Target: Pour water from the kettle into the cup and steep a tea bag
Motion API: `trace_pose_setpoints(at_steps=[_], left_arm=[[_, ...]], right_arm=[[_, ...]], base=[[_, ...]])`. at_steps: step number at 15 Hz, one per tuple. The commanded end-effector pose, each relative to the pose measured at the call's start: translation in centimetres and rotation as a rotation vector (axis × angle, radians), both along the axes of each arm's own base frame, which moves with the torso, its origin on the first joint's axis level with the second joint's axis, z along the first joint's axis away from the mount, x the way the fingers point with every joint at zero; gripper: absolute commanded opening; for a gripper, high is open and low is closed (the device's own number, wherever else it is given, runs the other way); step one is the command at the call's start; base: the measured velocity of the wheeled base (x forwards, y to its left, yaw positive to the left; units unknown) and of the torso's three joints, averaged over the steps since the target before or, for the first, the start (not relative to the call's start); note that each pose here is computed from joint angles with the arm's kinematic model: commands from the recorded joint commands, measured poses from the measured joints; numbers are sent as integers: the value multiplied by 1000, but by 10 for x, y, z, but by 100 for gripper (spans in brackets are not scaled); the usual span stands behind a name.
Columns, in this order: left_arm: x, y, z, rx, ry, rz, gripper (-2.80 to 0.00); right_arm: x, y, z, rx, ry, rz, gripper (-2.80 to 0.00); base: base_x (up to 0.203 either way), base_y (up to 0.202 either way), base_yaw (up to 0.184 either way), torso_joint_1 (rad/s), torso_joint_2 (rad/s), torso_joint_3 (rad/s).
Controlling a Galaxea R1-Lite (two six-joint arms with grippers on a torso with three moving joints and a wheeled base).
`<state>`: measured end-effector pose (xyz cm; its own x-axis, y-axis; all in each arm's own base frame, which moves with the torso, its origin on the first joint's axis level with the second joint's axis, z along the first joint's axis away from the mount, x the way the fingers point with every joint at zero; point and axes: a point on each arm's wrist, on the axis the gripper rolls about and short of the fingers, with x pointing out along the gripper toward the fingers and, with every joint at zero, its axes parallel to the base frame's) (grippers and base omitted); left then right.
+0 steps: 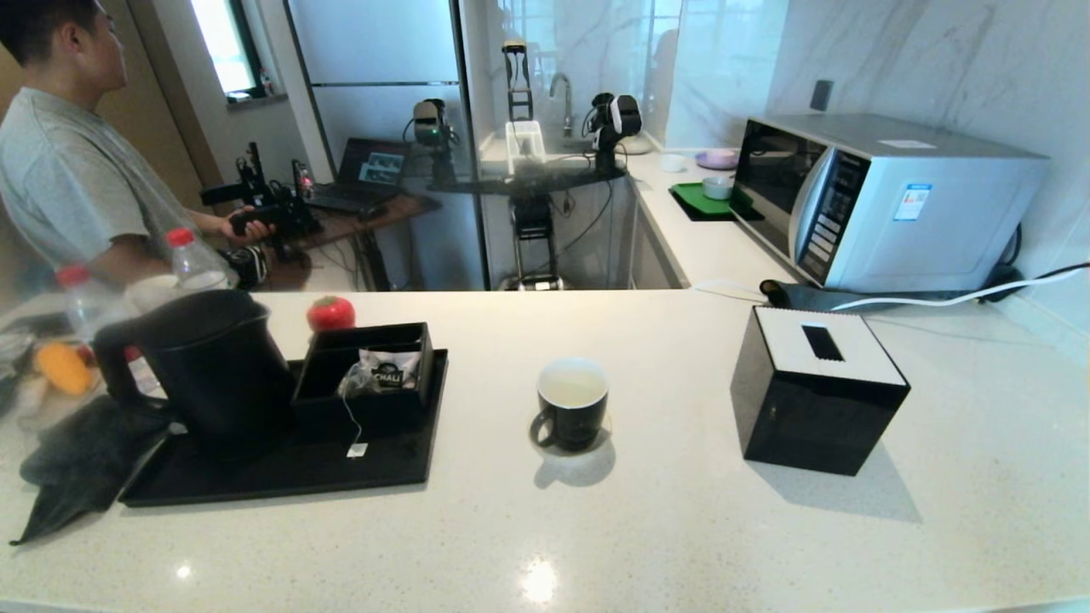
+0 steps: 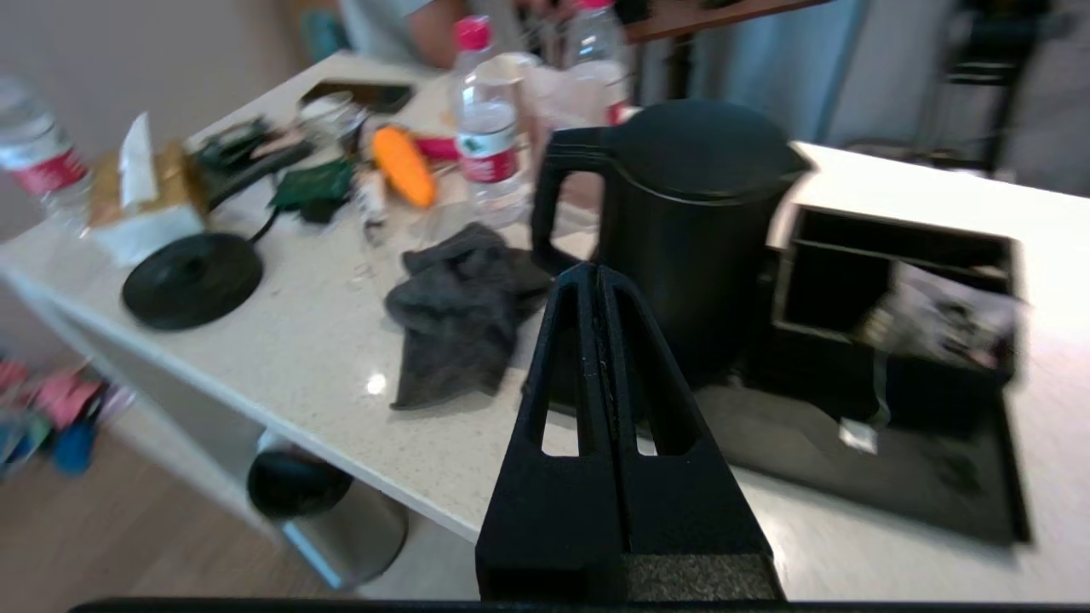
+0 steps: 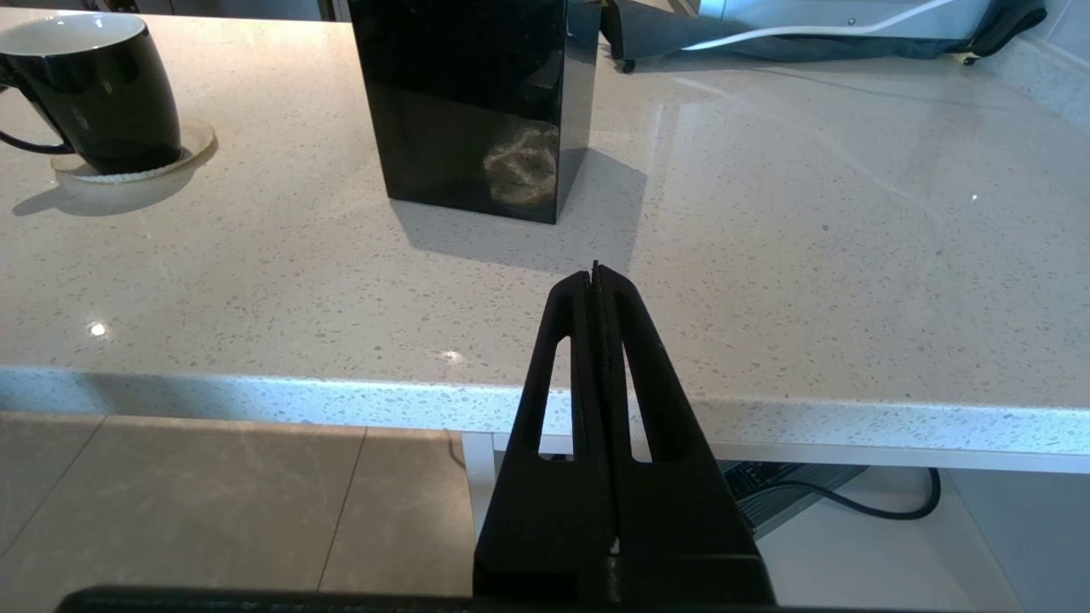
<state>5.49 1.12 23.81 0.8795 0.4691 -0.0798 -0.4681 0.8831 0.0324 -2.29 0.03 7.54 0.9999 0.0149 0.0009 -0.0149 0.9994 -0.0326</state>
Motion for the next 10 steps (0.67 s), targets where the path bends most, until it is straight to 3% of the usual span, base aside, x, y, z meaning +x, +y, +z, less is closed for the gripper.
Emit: trace_pose_setpoints(at_steps=[1, 3, 6, 8, 10], left_arm=[[57, 9, -13, -27, 153, 93, -280], [87, 22, -31, -46, 194, 174, -280], [128, 47, -66, -55, 219, 231, -280], [152, 69, -88, -29, 210, 254, -280], [170, 93, -103, 32, 160, 277, -280]], right_arm=[[0, 0, 0, -1, 1, 0, -280], [0, 0, 0, -1, 1, 0, -280], [0, 0, 0, -1, 1, -1, -280], [0, 0, 0, -1, 1, 0, -280], [0, 0, 0, -1, 1, 0, -280]], base=[[0, 0, 0, 0, 0, 0], [0, 0, 0, 0, 0, 0], [0, 0, 0, 0, 0, 0], [0, 0, 0, 0, 0, 0], [0, 0, 0, 0, 0, 0]])
